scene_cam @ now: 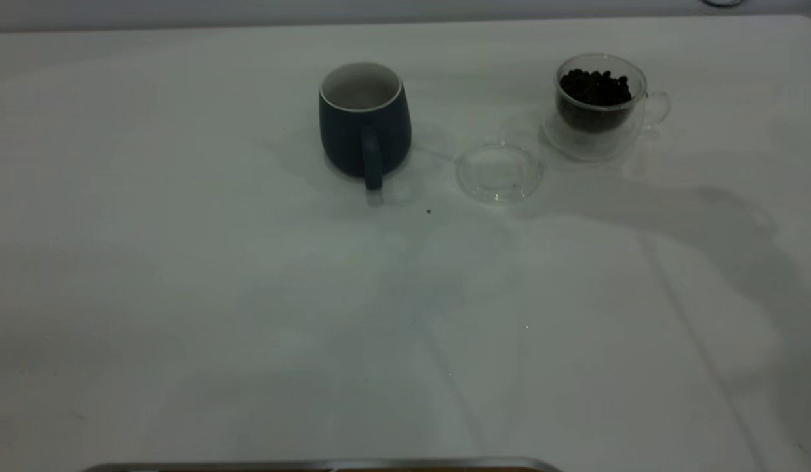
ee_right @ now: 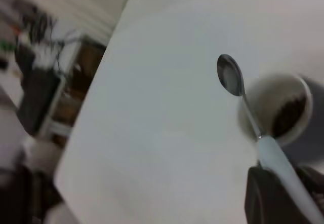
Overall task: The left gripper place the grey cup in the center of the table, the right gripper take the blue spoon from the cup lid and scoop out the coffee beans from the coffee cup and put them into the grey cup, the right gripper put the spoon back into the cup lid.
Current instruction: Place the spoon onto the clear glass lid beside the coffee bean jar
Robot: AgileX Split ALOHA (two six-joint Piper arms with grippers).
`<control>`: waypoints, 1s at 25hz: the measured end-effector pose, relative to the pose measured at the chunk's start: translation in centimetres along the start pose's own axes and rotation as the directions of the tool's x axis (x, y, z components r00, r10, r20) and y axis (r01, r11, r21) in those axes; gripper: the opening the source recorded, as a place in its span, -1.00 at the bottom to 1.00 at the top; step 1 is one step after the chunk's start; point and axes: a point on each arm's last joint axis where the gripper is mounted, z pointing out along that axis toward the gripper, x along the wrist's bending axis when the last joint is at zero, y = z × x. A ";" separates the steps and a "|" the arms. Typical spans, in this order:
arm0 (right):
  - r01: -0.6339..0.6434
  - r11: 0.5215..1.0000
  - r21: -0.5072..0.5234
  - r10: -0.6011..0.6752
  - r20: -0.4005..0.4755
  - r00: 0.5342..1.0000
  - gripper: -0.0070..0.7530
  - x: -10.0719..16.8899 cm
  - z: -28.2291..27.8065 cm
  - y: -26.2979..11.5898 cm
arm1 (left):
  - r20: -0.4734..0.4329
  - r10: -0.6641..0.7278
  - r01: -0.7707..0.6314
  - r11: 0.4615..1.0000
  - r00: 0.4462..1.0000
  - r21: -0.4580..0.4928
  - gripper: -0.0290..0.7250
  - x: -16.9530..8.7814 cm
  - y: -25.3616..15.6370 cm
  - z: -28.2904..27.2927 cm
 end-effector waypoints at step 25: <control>-0.521 0.852 -0.053 0.519 0.220 0.826 -0.71 -11.0 -0.5 -8.6 | 0.000 0.000 0.000 1.000 1.000 0.000 0.48 0.0 0.0 0.0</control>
